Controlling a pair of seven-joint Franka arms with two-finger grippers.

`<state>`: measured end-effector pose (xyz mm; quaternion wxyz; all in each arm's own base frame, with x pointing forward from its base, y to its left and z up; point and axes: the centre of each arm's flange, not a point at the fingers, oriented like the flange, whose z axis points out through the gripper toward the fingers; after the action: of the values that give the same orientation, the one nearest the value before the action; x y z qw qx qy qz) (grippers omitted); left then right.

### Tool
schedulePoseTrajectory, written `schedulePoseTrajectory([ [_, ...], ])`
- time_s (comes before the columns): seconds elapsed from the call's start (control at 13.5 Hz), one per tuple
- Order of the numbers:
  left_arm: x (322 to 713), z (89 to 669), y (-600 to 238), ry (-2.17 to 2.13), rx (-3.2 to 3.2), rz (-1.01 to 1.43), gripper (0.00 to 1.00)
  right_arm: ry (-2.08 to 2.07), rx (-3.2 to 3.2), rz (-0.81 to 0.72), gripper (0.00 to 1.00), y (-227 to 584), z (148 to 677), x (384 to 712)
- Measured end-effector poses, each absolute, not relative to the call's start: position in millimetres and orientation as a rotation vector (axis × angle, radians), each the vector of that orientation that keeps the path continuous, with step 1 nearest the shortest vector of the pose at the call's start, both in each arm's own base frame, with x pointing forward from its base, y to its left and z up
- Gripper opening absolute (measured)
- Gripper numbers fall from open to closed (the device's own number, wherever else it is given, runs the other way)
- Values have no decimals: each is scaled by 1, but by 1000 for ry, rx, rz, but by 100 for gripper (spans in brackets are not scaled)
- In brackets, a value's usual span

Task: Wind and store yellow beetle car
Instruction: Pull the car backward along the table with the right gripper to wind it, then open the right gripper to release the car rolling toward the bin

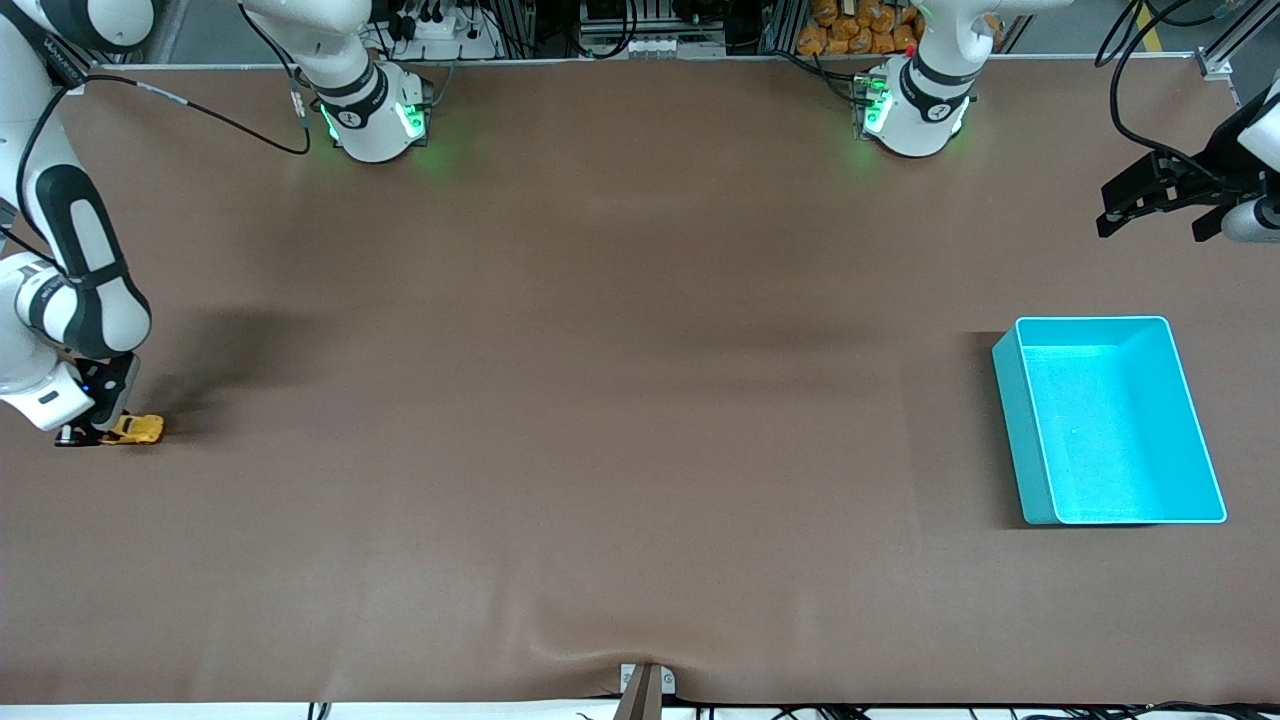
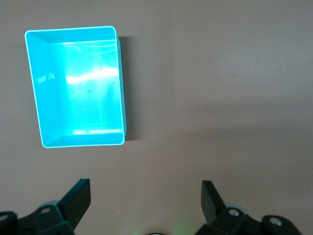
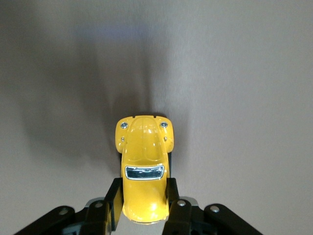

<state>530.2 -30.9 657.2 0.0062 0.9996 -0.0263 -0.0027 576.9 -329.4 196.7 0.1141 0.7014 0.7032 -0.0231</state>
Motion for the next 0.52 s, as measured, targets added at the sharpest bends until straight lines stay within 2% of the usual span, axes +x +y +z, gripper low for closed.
schedulePoseTrajectory([
  [0.15,530,657,-31,-82,3128,-8,100,2064,2064,-69,41,-331,197,578],
  [0.22,530,657,-31,-81,3128,-8,100,2069,2091,-66,44,-330,196,580],
  [0.52,530,657,-30,-81,3128,-8,100,2166,2305,-87,81,-325,203,600],
])
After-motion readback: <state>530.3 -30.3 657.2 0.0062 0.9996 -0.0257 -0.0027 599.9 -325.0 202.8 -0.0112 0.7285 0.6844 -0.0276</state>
